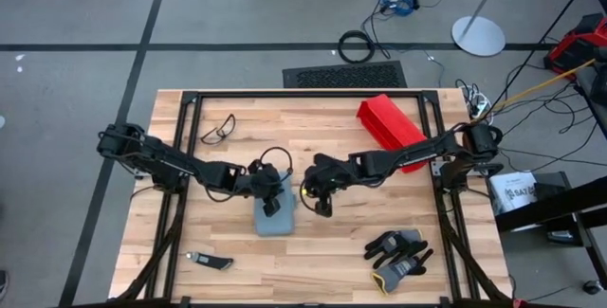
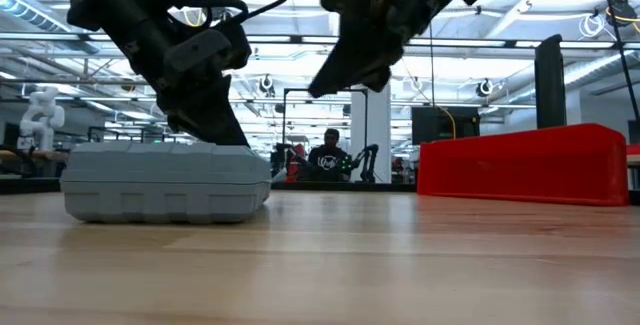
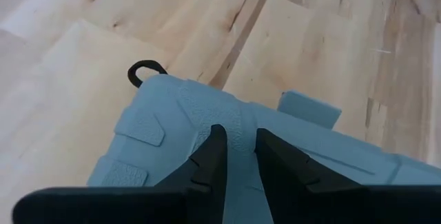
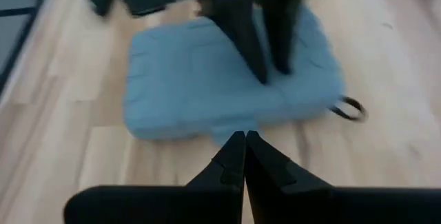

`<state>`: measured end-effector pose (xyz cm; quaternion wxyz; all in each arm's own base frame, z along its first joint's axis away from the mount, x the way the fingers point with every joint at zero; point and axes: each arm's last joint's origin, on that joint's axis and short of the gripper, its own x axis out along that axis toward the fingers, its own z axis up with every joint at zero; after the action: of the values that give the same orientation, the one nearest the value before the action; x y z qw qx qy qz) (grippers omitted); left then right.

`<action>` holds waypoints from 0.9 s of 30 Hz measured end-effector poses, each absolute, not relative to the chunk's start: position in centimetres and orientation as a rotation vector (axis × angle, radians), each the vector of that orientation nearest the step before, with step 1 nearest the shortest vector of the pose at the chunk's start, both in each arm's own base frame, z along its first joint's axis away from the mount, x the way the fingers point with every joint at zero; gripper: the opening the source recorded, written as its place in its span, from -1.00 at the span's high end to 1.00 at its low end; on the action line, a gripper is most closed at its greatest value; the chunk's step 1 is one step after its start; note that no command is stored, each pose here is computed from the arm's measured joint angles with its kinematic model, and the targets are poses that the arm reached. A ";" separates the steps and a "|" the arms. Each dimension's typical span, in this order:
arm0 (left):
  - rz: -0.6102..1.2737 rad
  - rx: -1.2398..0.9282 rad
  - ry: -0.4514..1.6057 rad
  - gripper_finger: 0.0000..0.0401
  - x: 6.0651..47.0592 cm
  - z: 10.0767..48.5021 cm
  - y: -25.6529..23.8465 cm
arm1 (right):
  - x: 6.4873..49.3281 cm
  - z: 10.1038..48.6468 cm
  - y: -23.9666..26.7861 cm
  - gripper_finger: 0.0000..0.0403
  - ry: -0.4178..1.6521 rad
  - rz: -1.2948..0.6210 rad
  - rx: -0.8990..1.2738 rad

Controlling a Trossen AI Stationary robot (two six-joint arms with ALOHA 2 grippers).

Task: Prefit tool cases
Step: Close the toolbox

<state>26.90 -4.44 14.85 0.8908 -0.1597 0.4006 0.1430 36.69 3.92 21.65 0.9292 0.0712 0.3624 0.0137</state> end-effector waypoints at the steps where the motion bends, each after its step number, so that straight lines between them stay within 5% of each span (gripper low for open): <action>1: 0.306 -0.330 0.828 0.57 26.9 14.8 -4.3 | 37.0 21.4 4.0 1.00 0.731 0.053 0.142; 12: 0.342 -0.248 0.711 0.57 27.7 15.6 -3.1 | 39.4 19.8 4.3 1.00 0.587 0.119 0.117; 27: 0.339 -0.144 0.554 0.57 29.0 18.2 -1.9 | 40.4 16.3 3.9 1.00 0.640 0.092 0.150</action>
<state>28.95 -1.91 18.16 0.9452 -0.0705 0.2721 0.1663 40.45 3.89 16.26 0.9454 0.0735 0.3142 0.0450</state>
